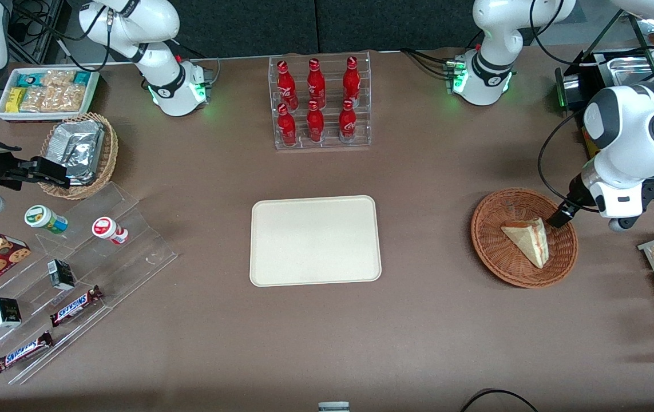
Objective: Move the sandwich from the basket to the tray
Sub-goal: 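Move the left gripper over the sandwich in the wicker basket, then lower the open left gripper around the wrapped sandwich and close it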
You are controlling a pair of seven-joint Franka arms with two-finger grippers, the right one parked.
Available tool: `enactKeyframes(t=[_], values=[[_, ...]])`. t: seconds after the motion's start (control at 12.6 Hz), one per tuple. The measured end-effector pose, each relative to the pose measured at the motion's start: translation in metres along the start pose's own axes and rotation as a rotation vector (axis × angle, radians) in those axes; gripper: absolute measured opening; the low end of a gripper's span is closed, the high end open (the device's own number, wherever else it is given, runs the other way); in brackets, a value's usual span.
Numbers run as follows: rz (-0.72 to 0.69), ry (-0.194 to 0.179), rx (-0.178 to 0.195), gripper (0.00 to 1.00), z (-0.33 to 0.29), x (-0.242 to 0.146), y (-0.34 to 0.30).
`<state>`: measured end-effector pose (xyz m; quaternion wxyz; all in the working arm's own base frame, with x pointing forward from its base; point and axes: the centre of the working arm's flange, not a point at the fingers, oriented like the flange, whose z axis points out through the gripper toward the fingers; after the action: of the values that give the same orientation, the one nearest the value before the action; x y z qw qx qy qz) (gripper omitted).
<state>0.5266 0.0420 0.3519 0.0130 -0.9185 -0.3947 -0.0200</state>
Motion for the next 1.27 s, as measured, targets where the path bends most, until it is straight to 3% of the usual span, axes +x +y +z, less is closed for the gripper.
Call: enactKeyframes(t=[0.79,1.27], values=[[-0.008,0.039,-0.054,1.0,0.051,0.0,0.01],[0.023,0.026,-0.053,1.0,0.077,-0.013,0.025]])
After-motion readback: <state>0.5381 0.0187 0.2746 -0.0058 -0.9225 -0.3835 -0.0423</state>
